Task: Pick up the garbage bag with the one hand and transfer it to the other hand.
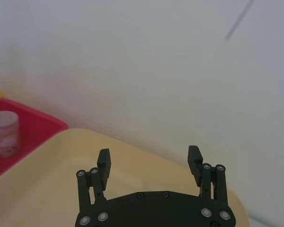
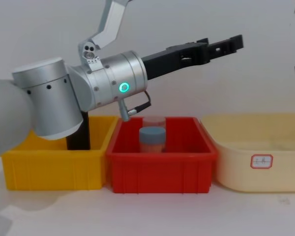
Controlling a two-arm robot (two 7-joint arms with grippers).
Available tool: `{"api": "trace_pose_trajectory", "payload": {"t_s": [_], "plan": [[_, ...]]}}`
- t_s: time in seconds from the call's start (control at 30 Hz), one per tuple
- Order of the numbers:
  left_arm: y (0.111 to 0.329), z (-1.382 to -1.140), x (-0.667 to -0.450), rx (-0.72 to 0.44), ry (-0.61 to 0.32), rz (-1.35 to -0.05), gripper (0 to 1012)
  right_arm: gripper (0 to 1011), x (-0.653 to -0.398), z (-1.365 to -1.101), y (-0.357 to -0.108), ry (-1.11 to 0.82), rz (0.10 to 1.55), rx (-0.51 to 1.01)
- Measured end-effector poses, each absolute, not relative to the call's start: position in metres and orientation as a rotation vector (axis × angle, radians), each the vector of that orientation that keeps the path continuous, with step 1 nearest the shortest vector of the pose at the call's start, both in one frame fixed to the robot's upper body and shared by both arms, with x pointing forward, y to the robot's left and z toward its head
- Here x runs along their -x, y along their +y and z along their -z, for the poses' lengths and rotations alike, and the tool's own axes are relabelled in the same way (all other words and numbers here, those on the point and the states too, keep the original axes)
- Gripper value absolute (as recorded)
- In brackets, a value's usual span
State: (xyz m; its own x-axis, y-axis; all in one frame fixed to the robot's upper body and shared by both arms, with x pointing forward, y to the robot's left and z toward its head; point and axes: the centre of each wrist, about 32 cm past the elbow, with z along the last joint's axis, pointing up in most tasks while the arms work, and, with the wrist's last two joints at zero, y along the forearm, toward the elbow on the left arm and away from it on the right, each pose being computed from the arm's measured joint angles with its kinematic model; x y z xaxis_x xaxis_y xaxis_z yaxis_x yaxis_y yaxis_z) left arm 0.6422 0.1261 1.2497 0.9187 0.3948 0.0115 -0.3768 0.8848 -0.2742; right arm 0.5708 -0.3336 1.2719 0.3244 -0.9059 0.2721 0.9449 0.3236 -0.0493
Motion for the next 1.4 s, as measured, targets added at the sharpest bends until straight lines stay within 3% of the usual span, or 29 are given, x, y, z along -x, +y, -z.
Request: {"api": "trace_pose_trajectory", "payload": {"t_s": [0.57,1.03,1.4], "plan": [[0.172,-1.242,-0.628,0.283,-0.093,-0.618,1002,1000,-0.577,-1.289,-0.299,-0.287,1.015,0.226],[0.223,-1.232,-0.603,0.253,-0.107,-0.812,1002,1000,-0.59,-1.279,-0.256,-0.232,0.796,0.218],[0.238,-1.23,-0.593,0.233,-0.114,-0.857,1001,1000,-0.603,-1.266,-0.224,-0.116,0.626,0.198]]}}
